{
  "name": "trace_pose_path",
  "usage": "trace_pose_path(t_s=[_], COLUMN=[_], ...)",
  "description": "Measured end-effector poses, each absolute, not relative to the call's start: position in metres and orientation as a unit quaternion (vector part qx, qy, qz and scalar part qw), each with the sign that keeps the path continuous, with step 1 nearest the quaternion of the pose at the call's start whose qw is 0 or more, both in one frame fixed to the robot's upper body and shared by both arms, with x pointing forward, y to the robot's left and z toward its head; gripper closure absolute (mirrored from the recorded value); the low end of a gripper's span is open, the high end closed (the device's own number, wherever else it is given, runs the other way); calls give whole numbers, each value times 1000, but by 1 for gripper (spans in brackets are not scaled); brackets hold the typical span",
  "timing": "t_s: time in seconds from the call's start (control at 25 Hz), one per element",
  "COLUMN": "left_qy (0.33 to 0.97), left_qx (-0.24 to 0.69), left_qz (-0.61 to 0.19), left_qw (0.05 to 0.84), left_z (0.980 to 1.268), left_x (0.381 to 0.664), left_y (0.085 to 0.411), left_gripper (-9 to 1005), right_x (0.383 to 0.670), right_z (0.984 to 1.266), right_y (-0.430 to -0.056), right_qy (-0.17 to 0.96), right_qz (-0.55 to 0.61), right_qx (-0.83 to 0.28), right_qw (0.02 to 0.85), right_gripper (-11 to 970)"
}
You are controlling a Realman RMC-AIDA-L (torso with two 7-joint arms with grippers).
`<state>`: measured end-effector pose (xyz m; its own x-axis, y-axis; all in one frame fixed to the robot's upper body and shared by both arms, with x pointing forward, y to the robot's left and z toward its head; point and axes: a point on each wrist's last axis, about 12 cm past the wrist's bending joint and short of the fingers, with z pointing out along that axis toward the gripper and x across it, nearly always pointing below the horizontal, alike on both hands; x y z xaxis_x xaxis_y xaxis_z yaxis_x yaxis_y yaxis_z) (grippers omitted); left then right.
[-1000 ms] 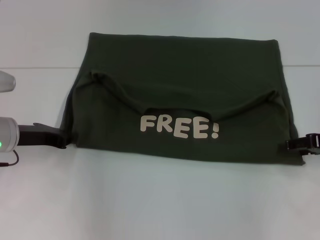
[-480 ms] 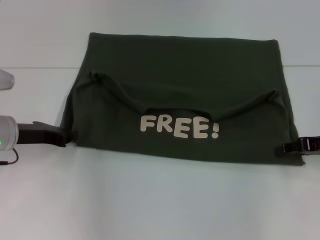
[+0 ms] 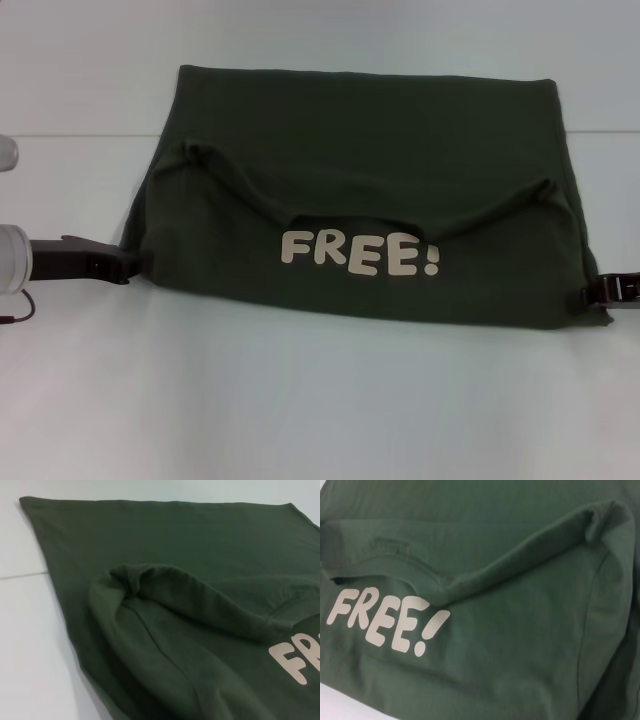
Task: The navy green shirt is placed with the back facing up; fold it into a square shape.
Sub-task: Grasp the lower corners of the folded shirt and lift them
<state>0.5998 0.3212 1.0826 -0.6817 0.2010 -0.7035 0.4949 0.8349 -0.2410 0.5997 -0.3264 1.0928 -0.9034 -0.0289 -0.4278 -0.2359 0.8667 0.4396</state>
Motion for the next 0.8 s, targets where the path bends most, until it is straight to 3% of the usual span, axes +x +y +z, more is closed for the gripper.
trace_pose_path(t_s=[0.16, 0.52, 0.8], left_qy=[892, 894, 893], left_qx=[199, 202, 196], left_qz=[-215, -275, -355], left_qw=[345, 290, 197], left_z=[1083, 1096, 1101], left_x=[600, 587, 550], left_y=[319, 331, 349], left_gripper=[963, 962, 962], right_x=[600, 587, 552], right_z=[1094, 1099, 1093], right_y=[-328, -331, -344], right_qy=[943, 940, 943], right_qz=[247, 265, 277], right_qx=[-70, -112, -157], right_qw=[210, 181, 99], right_gripper=[886, 923, 923])
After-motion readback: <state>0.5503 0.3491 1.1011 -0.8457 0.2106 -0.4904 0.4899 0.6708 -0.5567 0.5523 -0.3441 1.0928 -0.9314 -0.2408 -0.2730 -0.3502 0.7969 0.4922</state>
